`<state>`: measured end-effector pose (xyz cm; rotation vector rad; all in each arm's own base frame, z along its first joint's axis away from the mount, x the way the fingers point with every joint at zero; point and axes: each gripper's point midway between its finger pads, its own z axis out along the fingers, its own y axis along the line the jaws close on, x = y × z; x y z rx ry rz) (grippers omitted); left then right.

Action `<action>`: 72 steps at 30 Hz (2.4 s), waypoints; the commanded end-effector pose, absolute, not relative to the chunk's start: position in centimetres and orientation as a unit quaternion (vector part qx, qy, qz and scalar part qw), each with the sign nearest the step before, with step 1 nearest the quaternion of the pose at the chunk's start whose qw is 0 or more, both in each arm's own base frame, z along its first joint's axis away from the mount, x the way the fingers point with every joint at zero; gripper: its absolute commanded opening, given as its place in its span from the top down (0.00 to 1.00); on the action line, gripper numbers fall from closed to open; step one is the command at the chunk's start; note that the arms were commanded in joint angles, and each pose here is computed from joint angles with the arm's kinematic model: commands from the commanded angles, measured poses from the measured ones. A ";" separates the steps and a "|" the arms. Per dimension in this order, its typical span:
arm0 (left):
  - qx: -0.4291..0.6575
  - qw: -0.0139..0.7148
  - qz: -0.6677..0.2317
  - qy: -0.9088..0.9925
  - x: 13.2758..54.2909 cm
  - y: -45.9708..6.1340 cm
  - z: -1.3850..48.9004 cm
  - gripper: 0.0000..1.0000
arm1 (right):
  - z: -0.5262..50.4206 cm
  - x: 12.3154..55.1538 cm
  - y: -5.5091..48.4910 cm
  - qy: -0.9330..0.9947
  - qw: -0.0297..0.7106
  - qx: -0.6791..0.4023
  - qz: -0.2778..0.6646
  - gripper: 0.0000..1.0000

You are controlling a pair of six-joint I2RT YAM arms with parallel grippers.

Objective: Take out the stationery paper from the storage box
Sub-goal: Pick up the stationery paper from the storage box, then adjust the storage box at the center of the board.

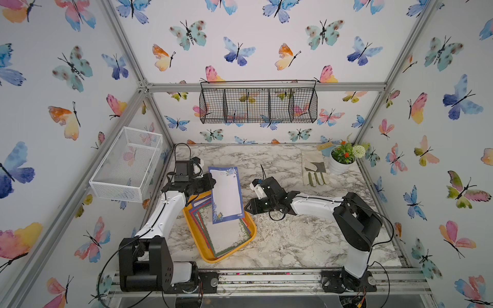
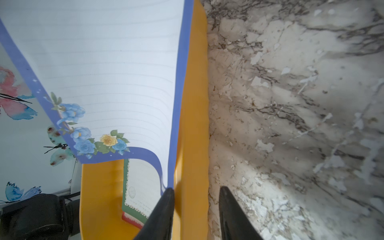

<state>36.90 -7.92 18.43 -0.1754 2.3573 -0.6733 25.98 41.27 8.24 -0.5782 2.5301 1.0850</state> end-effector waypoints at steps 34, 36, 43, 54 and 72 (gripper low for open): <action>-0.048 0.451 -0.243 0.857 35.3 -7.0 29.6 1.00 | 8.2 30.8 42.7 0.924 0.243 -0.075 0.286 0.91; -0.047 0.453 -0.245 0.856 35.2 -7.1 29.9 1.00 | 8.2 30.7 42.5 0.925 0.244 -0.063 0.285 0.91; -0.041 0.453 -0.256 0.853 34.7 -7.4 30.2 1.00 | 10.5 30.6 42.8 0.913 0.271 -0.051 0.301 0.61; 0.028 0.467 -0.335 0.818 33.2 -11.1 35.6 1.00 | 20.1 28.3 40.6 0.841 0.380 -0.214 0.321 0.38; 0.375 0.382 -0.599 0.596 25.0 -24.2 46.0 1.00 | 37.3 23.7 28.7 0.591 0.677 -0.376 0.226 0.02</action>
